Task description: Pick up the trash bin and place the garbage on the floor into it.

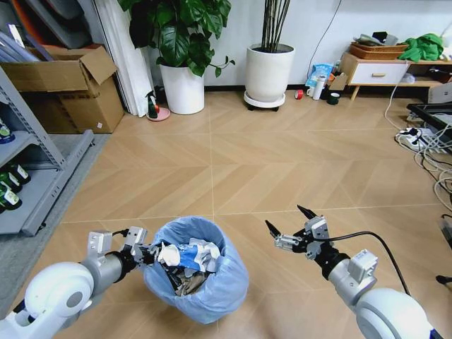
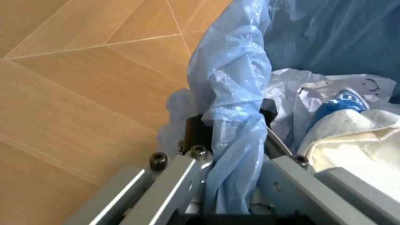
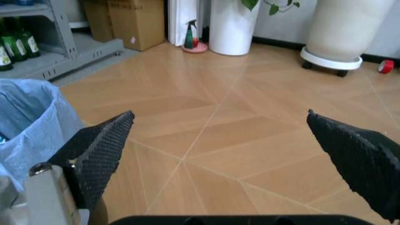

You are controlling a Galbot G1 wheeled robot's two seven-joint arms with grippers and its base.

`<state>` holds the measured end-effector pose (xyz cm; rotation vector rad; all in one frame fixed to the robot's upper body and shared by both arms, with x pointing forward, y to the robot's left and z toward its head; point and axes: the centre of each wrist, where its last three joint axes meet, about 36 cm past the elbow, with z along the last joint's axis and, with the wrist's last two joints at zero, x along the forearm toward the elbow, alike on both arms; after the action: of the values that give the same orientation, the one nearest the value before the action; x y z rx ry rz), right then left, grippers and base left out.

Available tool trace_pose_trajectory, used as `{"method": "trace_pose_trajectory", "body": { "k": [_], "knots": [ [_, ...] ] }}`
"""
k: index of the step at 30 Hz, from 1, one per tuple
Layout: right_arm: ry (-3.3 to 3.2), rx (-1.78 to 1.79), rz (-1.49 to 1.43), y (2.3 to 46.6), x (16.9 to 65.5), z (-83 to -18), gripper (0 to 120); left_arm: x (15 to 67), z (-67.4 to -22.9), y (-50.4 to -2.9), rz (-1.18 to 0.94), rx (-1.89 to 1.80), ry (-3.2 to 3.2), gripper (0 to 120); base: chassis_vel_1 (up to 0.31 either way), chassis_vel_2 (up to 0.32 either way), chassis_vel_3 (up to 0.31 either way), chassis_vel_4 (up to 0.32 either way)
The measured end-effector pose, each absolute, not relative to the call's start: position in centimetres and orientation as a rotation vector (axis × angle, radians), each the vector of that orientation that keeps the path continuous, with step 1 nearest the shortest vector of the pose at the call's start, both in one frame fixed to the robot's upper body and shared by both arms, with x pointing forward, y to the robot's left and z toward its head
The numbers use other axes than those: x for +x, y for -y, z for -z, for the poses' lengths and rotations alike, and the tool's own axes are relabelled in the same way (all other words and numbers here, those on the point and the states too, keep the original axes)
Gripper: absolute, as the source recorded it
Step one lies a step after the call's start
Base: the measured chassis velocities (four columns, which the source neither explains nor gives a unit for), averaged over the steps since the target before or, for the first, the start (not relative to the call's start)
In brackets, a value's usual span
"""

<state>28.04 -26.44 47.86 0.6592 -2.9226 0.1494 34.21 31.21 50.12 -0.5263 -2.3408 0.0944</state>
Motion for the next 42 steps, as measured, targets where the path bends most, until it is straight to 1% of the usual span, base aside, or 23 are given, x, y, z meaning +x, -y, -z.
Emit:
{"method": "trace_pose_trajectory", "body": {
  "k": [13,29,34,39,42],
  "knots": [
    [2.903,0.659,-0.158,26.5,27.9,-47.9,100,34.1,-50.2,-31.2,-0.091,-0.527,2.343,0,-0.012,-0.008,0.020,0.014],
    [2.924,0.662,-0.150,26.6,27.8,-47.7,100,34.1,-50.0,-31.2,-0.097,-0.531,2.344,0,-0.160,-0.163,0.158,0.169],
    [2.932,0.658,-0.148,26.7,27.8,-47.6,100,33.8,-49.8,-31.1,-0.094,-0.527,2.346,0,-0.057,-0.079,0.045,0.047],
    [2.952,0.624,-0.143,27.0,27.8,-47.5,100,33.4,-49.2,-30.7,-0.106,-0.429,2.400,0,0.035,0.029,-0.029,-0.024],
    [2.966,0.599,-0.142,27.3,27.8,-47.4,100,32.8,-48.2,-30.1,-0.158,-0.261,2.463,0,0.000,0.000,0.000,0.000]
  ]
}}
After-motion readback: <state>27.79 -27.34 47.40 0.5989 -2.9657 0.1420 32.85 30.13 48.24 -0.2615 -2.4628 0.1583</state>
